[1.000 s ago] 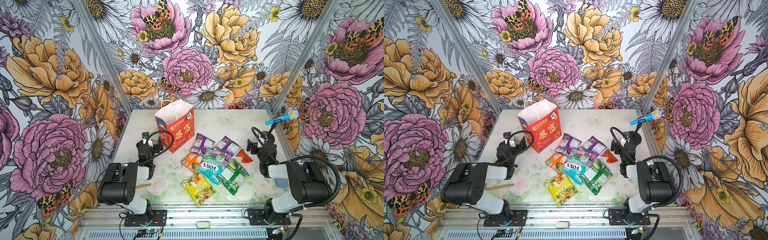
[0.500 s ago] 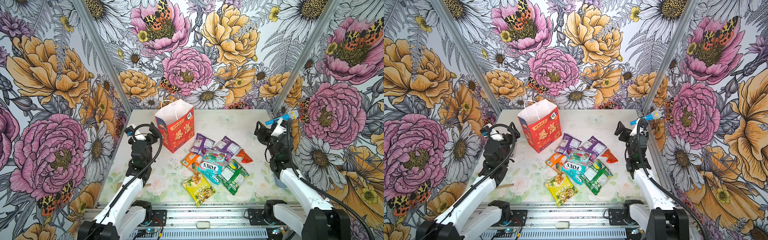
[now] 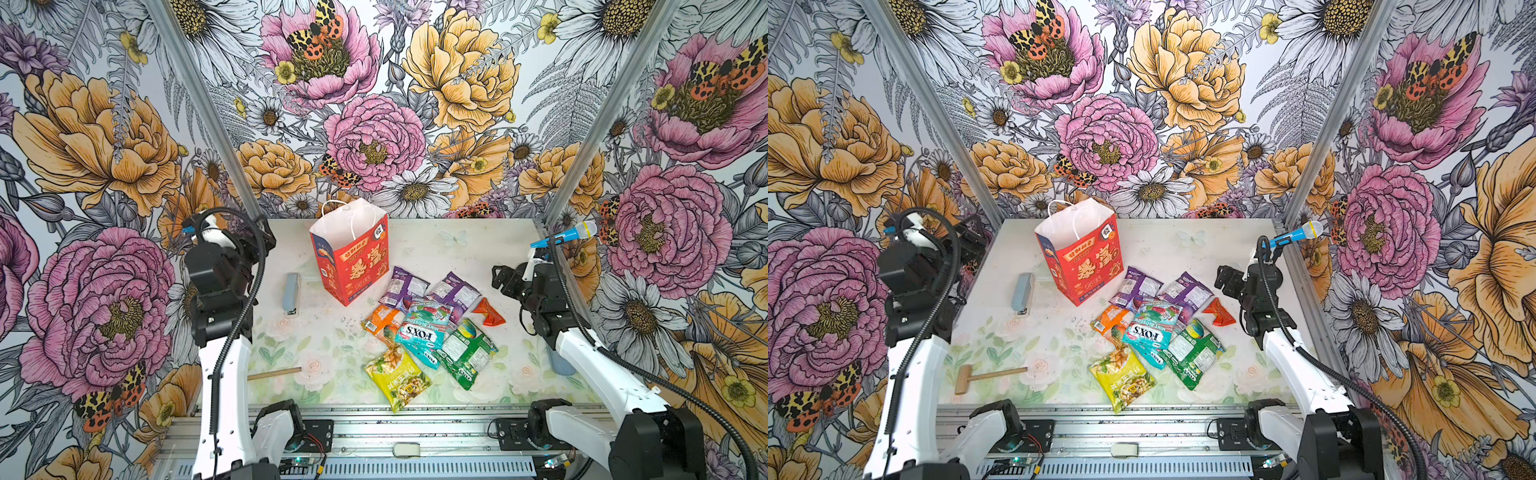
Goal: Place the snacks into the paper bag
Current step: 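Reach the left gripper to the paper bag while the right moves over snacks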
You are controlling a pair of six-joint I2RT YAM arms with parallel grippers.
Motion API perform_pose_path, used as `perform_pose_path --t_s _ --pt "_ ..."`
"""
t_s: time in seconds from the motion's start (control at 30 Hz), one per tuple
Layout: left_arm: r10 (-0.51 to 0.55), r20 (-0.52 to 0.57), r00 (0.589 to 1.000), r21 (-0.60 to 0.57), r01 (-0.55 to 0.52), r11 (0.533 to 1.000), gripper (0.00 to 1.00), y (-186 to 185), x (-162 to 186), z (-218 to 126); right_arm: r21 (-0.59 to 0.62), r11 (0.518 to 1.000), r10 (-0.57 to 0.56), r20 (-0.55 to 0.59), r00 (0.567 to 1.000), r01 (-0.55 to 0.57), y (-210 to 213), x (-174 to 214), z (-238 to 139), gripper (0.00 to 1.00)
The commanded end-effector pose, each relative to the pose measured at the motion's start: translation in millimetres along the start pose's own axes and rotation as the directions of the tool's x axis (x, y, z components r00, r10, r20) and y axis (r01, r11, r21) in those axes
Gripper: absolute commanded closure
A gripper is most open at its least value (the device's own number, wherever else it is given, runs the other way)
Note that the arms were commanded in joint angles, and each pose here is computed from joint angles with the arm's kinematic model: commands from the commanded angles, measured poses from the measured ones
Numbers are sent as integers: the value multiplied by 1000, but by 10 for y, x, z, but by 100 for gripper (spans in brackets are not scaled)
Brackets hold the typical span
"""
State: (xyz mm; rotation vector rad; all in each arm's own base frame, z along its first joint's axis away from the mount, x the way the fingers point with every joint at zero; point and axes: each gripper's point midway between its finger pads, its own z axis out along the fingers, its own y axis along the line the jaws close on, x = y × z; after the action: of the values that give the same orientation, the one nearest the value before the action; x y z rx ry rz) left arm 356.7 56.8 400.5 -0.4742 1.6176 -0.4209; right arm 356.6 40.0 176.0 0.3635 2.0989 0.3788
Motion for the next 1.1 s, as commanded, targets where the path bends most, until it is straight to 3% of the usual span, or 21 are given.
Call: perform_pose_path --t_s 0.0,0.13,0.23,0.47,0.6,0.83,1.07 --pt "-27 -397 918 110 76 991 12 -80 710 156 4 1000 -8 -92 996 8 23 183 34 9" --pt "-46 -522 852 110 121 986 16 -43 892 376 -18 1000 -19 -118 993 17 92 218 70 10" --pt "-19 -565 825 102 92 991 20 -52 969 504 -24 999 -28 -135 991 25 126 232 96 11" --pt "188 -601 777 63 -188 980 22 -166 1132 722 -45 999 -32 -164 986 25 202 292 140 12" --pt "252 -630 735 61 -277 959 23 -206 1211 819 -49 998 -34 -174 984 26 219 315 146 12" --pt "301 -643 704 47 -356 933 23 -186 1249 965 -56 998 -34 -180 983 24 247 323 153 13" --pt "301 -672 676 63 -353 933 26 -194 1348 1096 -66 998 -30 -194 981 18 281 347 177 13"
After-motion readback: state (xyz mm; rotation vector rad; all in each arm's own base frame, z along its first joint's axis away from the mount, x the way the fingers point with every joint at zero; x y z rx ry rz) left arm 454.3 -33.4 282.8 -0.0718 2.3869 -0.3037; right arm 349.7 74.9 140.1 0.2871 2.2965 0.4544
